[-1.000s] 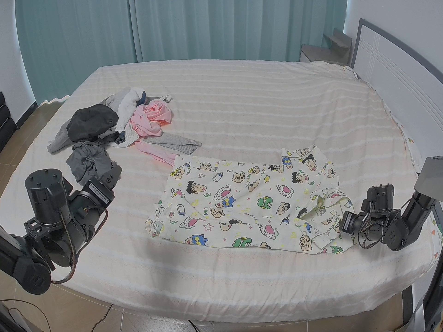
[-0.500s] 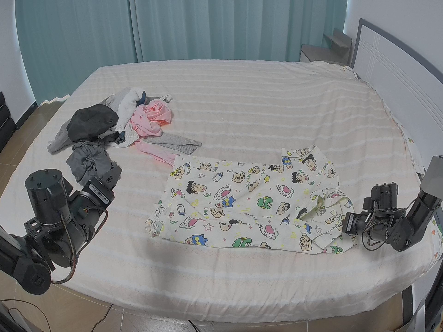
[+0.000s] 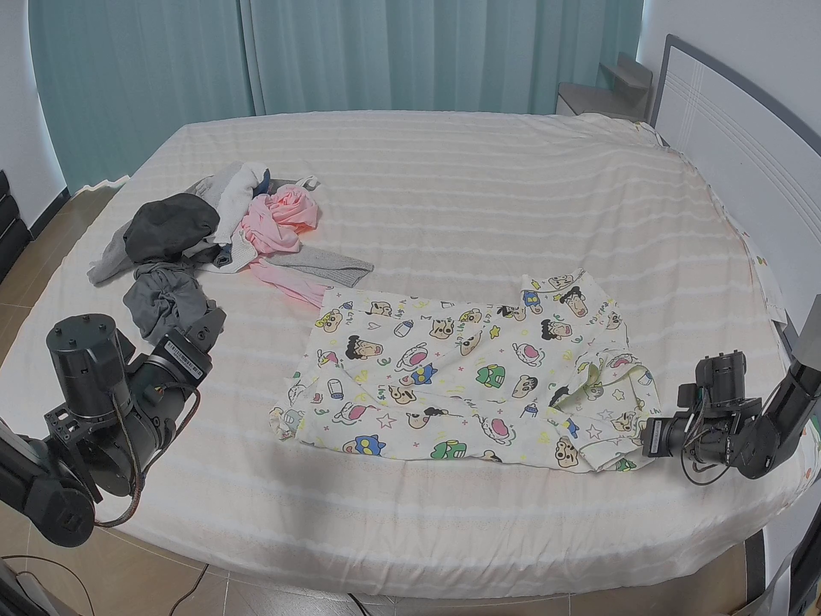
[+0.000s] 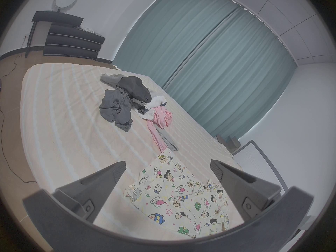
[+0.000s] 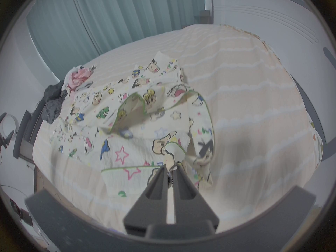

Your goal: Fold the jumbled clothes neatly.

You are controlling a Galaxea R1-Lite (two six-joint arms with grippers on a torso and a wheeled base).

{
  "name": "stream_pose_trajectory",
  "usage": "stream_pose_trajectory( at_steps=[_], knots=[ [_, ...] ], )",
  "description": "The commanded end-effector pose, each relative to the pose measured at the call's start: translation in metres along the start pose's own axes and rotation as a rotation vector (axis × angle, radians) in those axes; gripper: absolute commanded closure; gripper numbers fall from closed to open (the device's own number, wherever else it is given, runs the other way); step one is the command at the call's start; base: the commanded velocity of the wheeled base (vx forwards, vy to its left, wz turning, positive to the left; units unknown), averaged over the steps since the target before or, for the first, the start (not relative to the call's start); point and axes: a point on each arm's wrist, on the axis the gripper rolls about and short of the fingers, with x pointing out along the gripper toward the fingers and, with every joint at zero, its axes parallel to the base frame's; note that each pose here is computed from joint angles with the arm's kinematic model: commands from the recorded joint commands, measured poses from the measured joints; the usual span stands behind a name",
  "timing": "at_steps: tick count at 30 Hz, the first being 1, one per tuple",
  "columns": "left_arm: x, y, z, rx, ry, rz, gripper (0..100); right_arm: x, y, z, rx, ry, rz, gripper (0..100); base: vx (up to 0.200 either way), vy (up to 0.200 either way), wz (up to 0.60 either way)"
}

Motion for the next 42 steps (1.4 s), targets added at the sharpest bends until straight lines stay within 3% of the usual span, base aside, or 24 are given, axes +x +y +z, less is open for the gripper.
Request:
stream_pose_trajectory(
  at_steps=[1, 22, 23, 36, 42],
  knots=[
    [0.0, 0.0, 0.0, 0.0, 0.0, 0.001, 0, -0.008, 0.002, -0.007, -0.016, 0.031, 0.004, 100, 0.0, 0.0, 0.0],
    [0.0, 0.001, -0.001, 0.002, 0.005, 0.002, 0, -0.003, 0.002, -0.02, -0.009, 0.112, -0.005, 100, 0.0, 0.0, 0.0],
    [0.0, 0.001, -0.001, 0.002, 0.004, 0.003, 0, -0.003, 0.002, -0.021, -0.007, 0.117, -0.006, 0, 0.0, 0.0, 0.0],
    [0.0, 0.001, -0.001, 0.002, 0.004, 0.003, 0, -0.012, -0.008, -0.019, 0.019, 0.1, -0.029, 0, 0.0, 0.0, 0.0],
    [0.0, 0.001, -0.001, 0.001, 0.003, 0.002, 0, -0.027, -0.005, 0.003, 0.029, -0.013, -0.005, 0, 0.0, 0.0, 0.0]
  ],
)
